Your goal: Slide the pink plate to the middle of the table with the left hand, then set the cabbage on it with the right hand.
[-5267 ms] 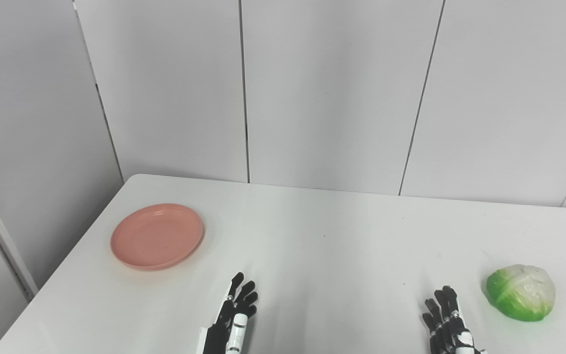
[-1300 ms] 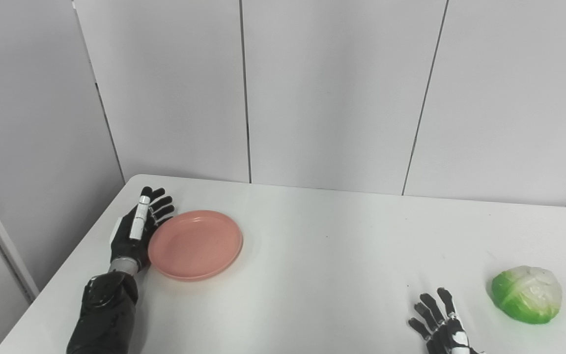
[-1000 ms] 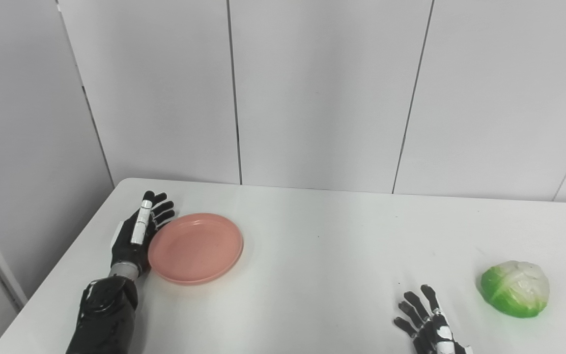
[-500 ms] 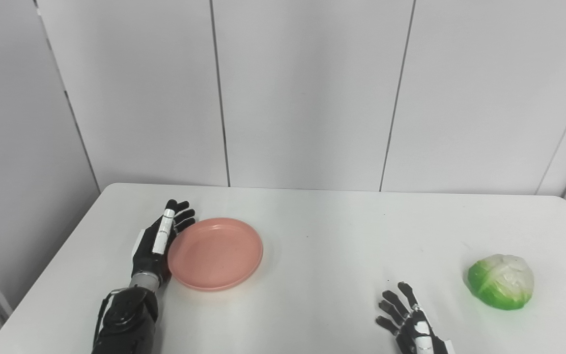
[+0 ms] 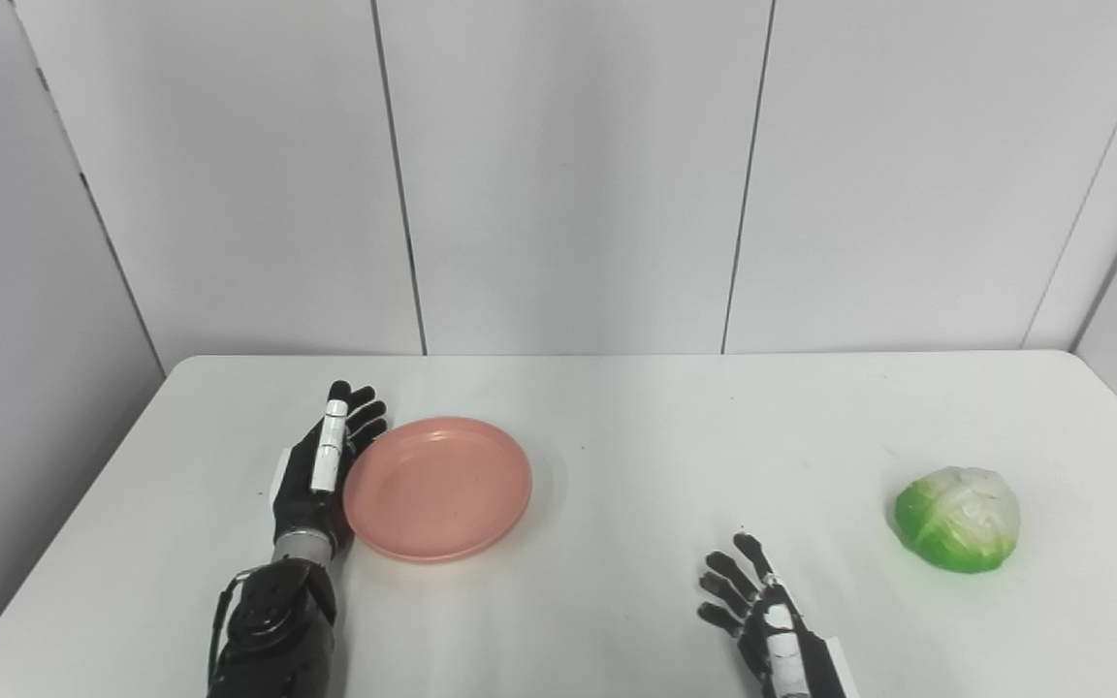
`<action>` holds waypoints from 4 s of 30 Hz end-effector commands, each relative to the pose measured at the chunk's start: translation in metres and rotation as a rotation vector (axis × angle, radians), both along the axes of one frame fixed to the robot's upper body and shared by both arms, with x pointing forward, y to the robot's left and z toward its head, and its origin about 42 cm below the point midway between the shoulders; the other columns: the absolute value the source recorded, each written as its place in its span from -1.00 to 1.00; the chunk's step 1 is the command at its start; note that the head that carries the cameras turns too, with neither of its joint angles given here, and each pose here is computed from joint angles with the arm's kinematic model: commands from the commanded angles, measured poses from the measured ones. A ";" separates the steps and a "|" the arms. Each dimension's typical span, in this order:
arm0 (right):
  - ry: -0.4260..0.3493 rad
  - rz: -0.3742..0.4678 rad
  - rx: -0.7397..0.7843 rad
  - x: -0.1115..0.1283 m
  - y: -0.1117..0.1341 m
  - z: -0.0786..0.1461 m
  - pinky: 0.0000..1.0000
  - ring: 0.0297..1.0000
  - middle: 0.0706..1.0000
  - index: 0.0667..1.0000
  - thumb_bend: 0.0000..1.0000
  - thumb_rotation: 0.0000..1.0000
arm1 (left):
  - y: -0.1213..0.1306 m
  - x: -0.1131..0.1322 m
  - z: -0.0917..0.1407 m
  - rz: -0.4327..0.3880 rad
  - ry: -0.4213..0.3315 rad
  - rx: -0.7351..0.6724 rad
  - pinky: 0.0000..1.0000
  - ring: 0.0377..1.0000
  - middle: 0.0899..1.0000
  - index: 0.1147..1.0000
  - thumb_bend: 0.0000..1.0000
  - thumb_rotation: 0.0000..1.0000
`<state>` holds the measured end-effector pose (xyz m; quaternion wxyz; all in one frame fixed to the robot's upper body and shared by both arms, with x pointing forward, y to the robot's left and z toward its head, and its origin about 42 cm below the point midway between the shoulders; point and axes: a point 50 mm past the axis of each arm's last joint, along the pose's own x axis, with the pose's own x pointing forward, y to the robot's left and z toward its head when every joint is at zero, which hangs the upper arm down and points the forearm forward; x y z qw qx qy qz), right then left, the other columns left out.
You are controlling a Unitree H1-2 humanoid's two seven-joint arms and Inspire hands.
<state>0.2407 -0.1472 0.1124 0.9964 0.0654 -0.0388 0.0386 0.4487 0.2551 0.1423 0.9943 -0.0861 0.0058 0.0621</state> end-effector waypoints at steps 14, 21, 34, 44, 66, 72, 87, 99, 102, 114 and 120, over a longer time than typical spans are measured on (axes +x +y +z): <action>0.065 -0.010 0.033 -0.018 0.032 -0.001 0.65 0.72 0.75 0.89 0.55 1.00 | -0.046 -0.010 0.025 -0.029 -0.088 0.077 0.67 0.60 0.61 0.42 0.38 0.75; 0.063 -0.003 0.025 -0.016 0.039 0.000 0.68 0.75 0.76 0.91 0.45 1.00 | -0.059 -0.024 0.022 -0.029 -0.098 0.051 0.73 0.63 0.63 0.42 0.18 0.80; 0.045 -0.007 -0.035 -0.017 0.056 -0.004 0.63 0.77 0.84 0.97 0.20 1.00 | -0.061 -0.033 0.018 -0.033 -0.106 -0.057 0.82 0.64 0.64 0.47 0.46 0.73; -0.082 -0.113 -0.164 -0.014 0.039 0.003 0.54 0.73 0.94 0.89 0.30 1.00 | -0.065 -0.034 0.011 -0.029 -0.089 -0.083 0.78 0.61 0.59 0.42 0.56 0.66; -0.544 -0.401 -1.012 0.055 -0.093 0.161 0.41 0.65 0.74 0.73 0.78 0.98 | -0.070 -0.032 0.002 -0.022 -0.058 -0.147 0.80 0.60 0.58 0.35 0.44 0.83; -0.531 -0.415 -1.172 0.079 -0.128 0.192 0.37 0.63 0.73 0.67 0.90 0.82 | -0.075 -0.031 0.001 -0.032 -0.057 -0.150 0.81 0.60 0.61 0.35 0.42 0.84; -0.198 -0.356 -1.469 0.141 -0.192 0.219 0.42 0.80 0.81 0.78 1.00 0.22 | -0.076 -0.031 0.000 -0.033 -0.057 -0.143 0.75 0.58 0.61 0.35 0.39 0.85; 0.142 -0.183 -1.559 0.169 -0.199 0.201 0.19 0.69 0.85 0.79 1.00 -0.02 | -0.075 -0.031 0.002 -0.048 -0.053 -0.123 0.76 0.61 0.64 0.36 0.34 0.89; 0.193 -0.152 -1.557 0.171 -0.199 0.196 0.23 0.71 0.85 0.77 1.00 0.00 | -0.075 -0.031 0.002 -0.049 -0.054 -0.118 0.74 0.60 0.64 0.36 0.34 0.89; 0.329 -0.032 -1.613 0.176 -0.203 0.183 0.23 0.71 0.84 0.77 1.00 0.04 | -0.074 -0.030 0.003 -0.050 -0.049 -0.124 0.72 0.58 0.62 0.35 0.35 0.87; 0.405 0.030 -1.612 0.184 -0.201 0.178 0.24 0.66 0.77 0.73 1.00 0.02 | -0.073 -0.029 0.003 -0.051 -0.046 -0.121 0.71 0.58 0.61 0.35 0.33 0.88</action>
